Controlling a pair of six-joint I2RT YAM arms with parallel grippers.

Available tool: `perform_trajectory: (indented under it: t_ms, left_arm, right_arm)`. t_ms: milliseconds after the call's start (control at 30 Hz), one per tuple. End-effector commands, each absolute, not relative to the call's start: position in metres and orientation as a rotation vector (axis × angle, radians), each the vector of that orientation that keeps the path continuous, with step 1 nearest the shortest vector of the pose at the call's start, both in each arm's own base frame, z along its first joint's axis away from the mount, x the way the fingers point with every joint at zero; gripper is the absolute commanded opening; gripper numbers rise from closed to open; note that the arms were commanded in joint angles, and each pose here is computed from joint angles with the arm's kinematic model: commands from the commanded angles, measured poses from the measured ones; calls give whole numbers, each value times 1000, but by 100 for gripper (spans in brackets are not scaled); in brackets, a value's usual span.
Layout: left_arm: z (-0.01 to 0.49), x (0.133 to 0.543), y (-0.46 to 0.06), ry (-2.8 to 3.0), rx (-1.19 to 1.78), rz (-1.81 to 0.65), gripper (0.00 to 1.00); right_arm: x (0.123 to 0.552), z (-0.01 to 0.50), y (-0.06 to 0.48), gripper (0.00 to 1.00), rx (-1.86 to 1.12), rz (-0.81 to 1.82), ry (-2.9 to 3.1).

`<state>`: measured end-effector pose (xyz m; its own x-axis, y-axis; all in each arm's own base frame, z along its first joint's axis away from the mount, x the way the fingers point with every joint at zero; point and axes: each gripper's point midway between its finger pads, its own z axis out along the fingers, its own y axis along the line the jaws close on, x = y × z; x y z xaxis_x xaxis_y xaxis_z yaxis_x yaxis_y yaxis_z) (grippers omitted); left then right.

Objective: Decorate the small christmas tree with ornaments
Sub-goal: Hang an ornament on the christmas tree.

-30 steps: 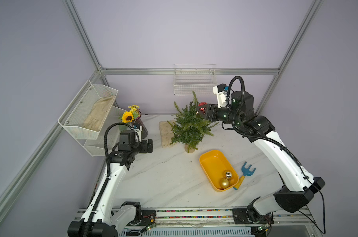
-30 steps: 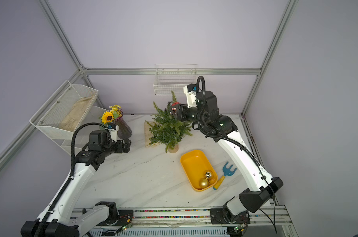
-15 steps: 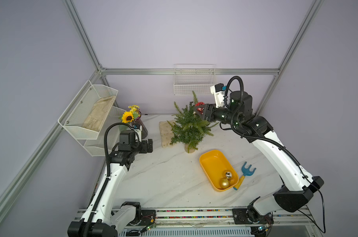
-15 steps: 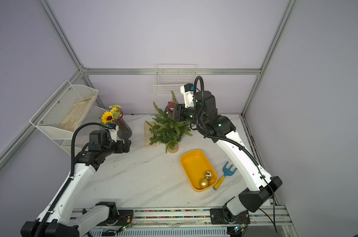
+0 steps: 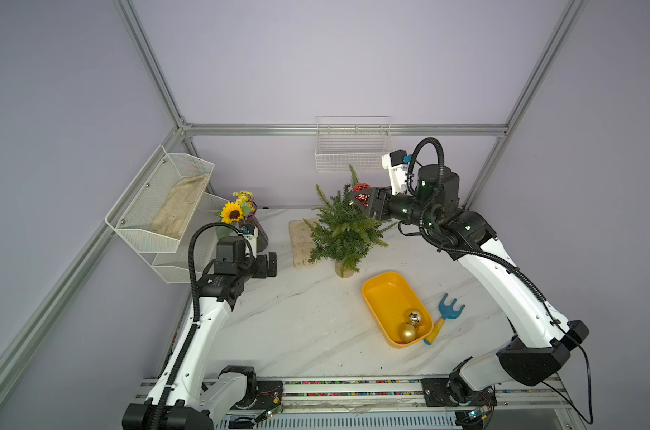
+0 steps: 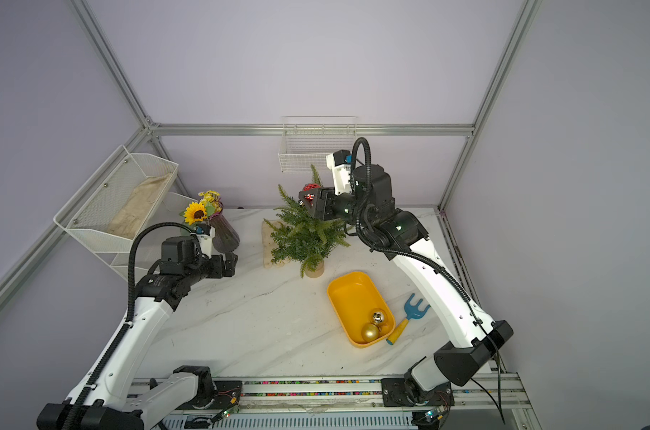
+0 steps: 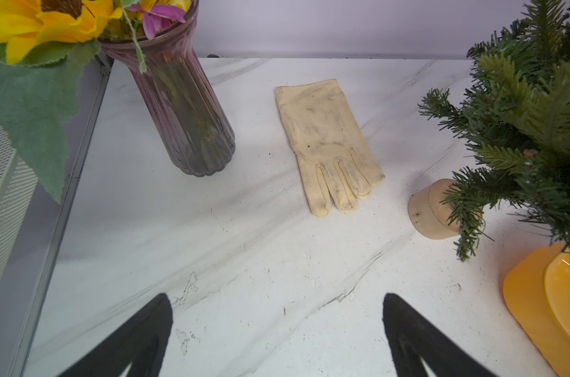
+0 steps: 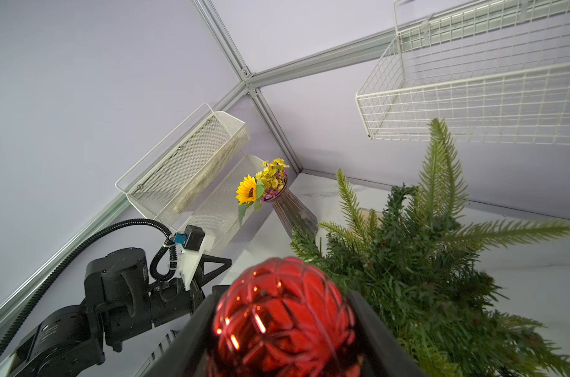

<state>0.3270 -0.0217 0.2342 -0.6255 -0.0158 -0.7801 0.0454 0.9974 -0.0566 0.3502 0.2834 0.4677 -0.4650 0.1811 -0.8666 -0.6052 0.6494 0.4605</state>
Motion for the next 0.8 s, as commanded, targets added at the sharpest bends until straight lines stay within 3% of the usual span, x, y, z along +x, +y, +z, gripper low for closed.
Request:
perform_trajectory:
  t_ms: [0,767]
  left_arm:
    - [231,326,-23,2225,51,-76,100]
    - [229,327,-23,2232,51,-70,100]
  right_arm:
    - [356,462,283,52,-332,914,1842]
    - [370,431,273,52,-292,785,1925]
